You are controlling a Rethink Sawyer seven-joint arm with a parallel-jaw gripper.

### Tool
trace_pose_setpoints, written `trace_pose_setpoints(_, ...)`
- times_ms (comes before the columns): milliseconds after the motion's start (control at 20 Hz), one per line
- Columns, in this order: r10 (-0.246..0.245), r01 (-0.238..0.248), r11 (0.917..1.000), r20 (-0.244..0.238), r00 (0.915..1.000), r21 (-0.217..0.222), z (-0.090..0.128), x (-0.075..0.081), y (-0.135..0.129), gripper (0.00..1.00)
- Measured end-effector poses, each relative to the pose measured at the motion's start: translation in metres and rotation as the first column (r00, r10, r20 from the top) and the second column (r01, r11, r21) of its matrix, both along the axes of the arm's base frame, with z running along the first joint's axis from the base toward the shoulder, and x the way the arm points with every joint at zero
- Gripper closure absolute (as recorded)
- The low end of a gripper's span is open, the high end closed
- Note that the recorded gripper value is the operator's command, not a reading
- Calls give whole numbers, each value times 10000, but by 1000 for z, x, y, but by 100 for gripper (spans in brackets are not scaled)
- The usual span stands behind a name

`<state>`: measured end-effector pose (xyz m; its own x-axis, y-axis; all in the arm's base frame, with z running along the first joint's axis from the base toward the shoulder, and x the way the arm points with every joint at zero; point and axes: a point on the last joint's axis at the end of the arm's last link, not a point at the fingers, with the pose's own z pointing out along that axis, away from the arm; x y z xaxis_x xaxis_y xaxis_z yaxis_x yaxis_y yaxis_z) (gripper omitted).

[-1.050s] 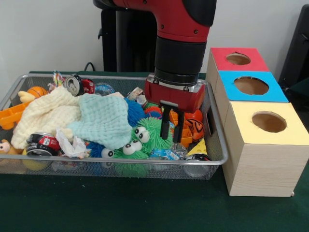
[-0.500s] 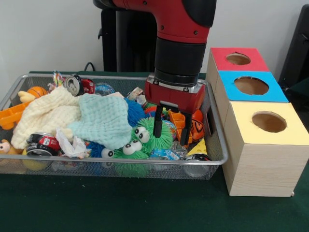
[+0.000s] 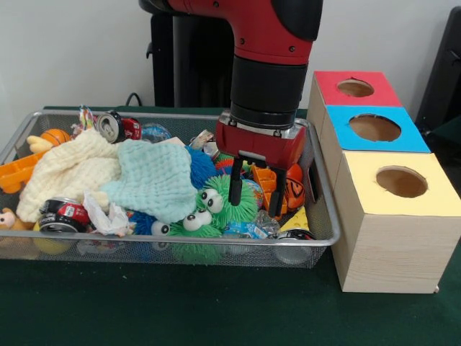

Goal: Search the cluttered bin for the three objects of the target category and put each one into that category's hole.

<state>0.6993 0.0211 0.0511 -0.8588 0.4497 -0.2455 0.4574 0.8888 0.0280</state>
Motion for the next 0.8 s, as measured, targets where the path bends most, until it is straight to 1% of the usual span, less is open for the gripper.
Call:
trace_pose_setpoints(450, 0, 0, 10000, 44, 10000, -25, -1, 0, 0, 0)
trace_pose_setpoints(800, 2, 4, 9998, 332, 9994, -175, -6, 3, -2, 0)
